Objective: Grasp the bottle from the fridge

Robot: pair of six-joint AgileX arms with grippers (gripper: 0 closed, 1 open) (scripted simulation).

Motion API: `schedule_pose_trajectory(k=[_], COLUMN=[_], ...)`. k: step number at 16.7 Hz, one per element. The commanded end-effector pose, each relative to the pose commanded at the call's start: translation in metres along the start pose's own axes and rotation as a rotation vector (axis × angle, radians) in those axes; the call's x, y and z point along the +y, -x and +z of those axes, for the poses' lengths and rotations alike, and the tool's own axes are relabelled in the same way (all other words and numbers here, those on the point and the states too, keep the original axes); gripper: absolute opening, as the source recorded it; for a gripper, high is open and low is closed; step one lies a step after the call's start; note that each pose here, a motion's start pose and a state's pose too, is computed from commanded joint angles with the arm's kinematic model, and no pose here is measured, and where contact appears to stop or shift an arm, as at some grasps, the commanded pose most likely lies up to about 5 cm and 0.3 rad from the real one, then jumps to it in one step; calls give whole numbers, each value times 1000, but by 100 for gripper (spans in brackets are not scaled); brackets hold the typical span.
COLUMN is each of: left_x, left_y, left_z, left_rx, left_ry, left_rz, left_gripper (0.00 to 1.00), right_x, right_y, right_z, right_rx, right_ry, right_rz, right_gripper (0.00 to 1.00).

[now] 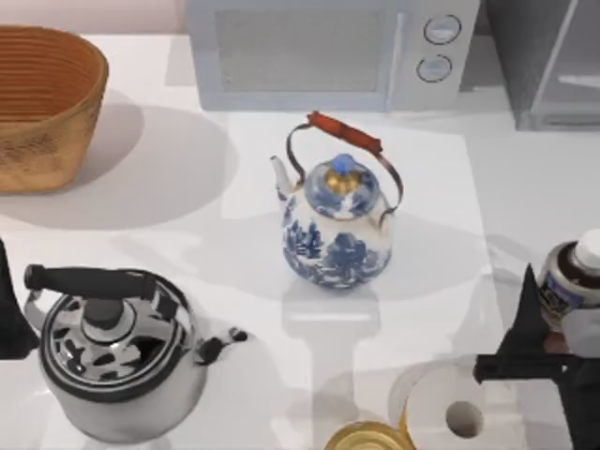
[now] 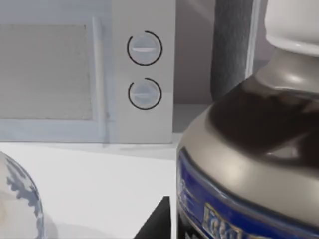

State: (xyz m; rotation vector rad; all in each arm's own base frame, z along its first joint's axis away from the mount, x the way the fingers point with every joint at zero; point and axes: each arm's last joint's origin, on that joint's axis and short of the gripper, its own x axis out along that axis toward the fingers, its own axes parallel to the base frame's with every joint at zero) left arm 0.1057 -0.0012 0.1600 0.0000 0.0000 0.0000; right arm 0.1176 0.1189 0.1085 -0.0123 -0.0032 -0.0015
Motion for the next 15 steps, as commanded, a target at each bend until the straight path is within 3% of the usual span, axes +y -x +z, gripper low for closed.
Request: schedule_pose_trajectory(k=[9, 15], left_x=[0, 0], left_y=[0, 0], left_z=[0, 0], left_rx=[0, 0], left_ry=[0, 0], left_rz=[0, 0], left_gripper=[100, 100], right_x=[0, 0], right_y=[0, 0], right_z=[0, 0], right_rx=[0, 0], right_ry=[0, 0], right_rz=[0, 0], right_gripper=[98, 100])
